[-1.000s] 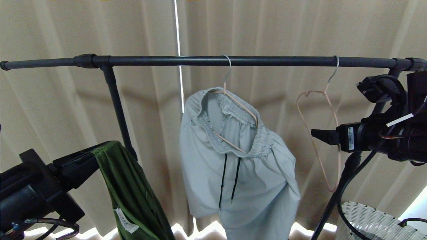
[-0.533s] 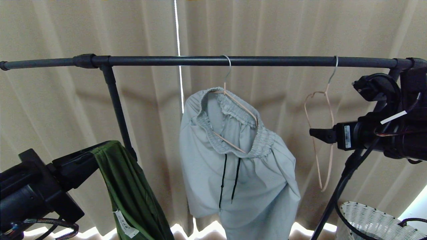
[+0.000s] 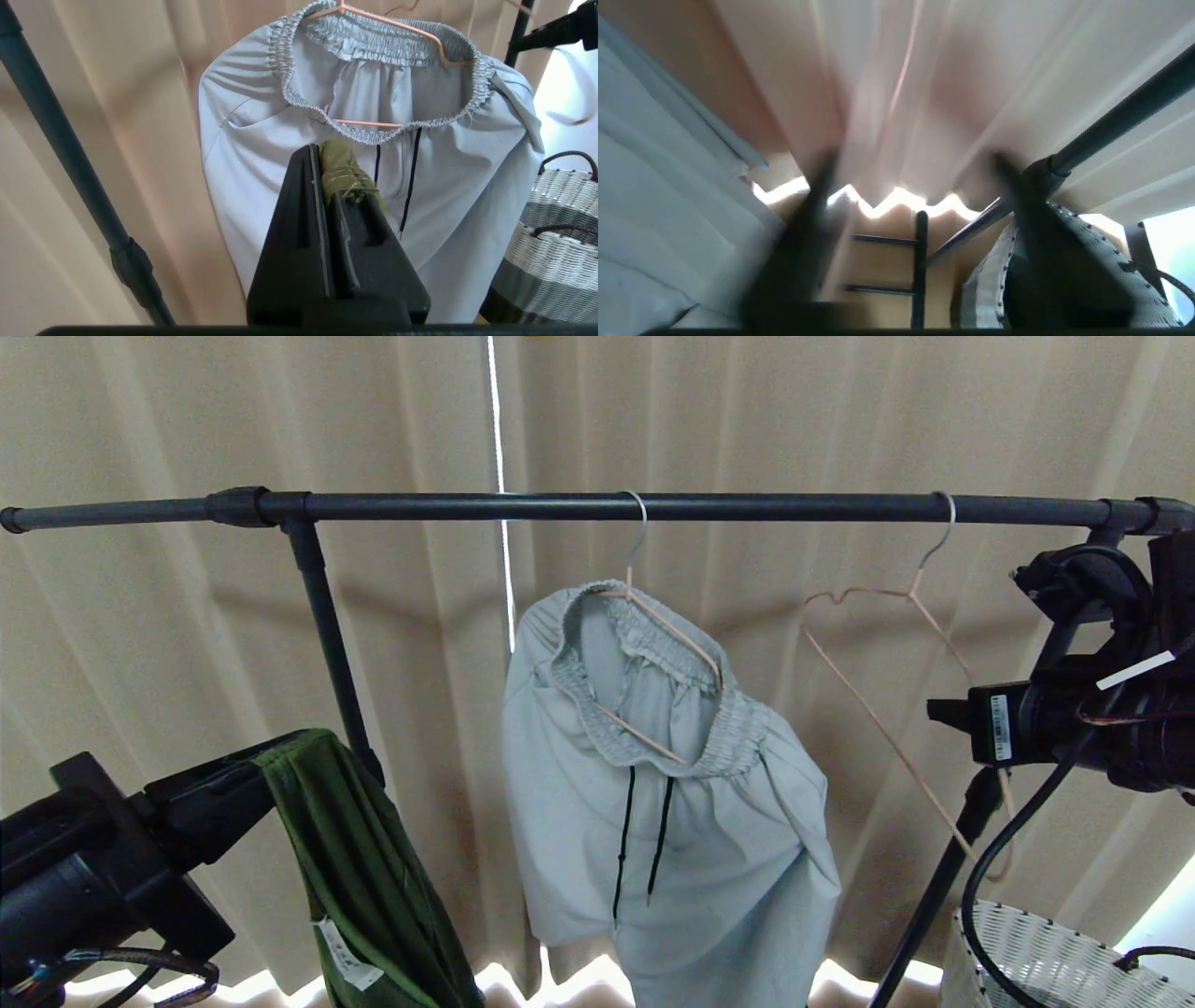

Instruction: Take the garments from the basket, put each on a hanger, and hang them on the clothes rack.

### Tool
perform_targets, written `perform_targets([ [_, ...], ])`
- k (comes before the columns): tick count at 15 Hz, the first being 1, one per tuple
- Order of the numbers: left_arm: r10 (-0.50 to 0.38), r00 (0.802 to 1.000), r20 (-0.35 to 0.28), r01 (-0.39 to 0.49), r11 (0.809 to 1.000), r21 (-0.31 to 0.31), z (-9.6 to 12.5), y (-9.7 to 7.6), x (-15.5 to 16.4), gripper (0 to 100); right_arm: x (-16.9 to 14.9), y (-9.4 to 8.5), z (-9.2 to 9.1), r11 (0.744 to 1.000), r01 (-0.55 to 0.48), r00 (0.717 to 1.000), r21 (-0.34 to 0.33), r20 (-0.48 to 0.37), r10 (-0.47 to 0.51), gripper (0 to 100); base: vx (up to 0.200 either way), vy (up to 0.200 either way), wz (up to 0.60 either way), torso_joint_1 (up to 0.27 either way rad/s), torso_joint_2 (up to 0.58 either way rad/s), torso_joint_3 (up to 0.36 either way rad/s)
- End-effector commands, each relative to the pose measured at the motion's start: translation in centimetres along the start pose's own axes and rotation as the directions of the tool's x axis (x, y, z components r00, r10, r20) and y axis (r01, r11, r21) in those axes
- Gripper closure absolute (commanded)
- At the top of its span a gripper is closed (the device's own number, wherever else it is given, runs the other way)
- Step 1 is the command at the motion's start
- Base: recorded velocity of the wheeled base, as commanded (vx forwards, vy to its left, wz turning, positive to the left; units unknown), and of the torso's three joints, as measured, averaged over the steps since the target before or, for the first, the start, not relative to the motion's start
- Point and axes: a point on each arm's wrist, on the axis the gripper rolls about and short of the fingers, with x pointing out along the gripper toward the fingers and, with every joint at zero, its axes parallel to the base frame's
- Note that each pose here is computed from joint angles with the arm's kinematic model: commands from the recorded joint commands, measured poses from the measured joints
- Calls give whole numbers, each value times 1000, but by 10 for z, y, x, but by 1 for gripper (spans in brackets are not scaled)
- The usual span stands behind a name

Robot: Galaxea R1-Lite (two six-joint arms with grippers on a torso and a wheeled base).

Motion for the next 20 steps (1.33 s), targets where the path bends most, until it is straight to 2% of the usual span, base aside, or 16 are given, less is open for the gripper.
perform_targets([
  [1, 0, 1000, 2, 0, 1000, 1, 0, 0, 0, 100, -1, 0, -1, 1000, -1, 1000, 0, 2, 1, 100, 0, 0, 0, 0, 0, 0],
  [7, 0, 1000, 5, 0, 1000, 1, 1, 0, -1, 100, -9, -3, 1, 1000, -1, 1000, 6, 24, 1, 100, 0, 0, 0, 0, 0, 0],
  [13, 3, 1000, -4, -3, 1000, 13, -3, 0, -3, 100, -48, -13, 9, 998, -34, 988, 46, 155, 27, 100, 0, 0, 0, 0, 0, 0],
  [17, 9, 1000, 3, -9, 999, 35, -3, 0, -5, 100, -73, -22, -1, 997, -52, 978, 57, 203, 39, 100, 0, 0, 0, 0, 0, 0],
  [20, 13, 1000, 6, -13, 999, 36, -2, 1, -5, 100, -80, -25, -16, 995, -92, 978, 44, 193, 82, 100, 0, 0, 0, 0, 0, 0],
])
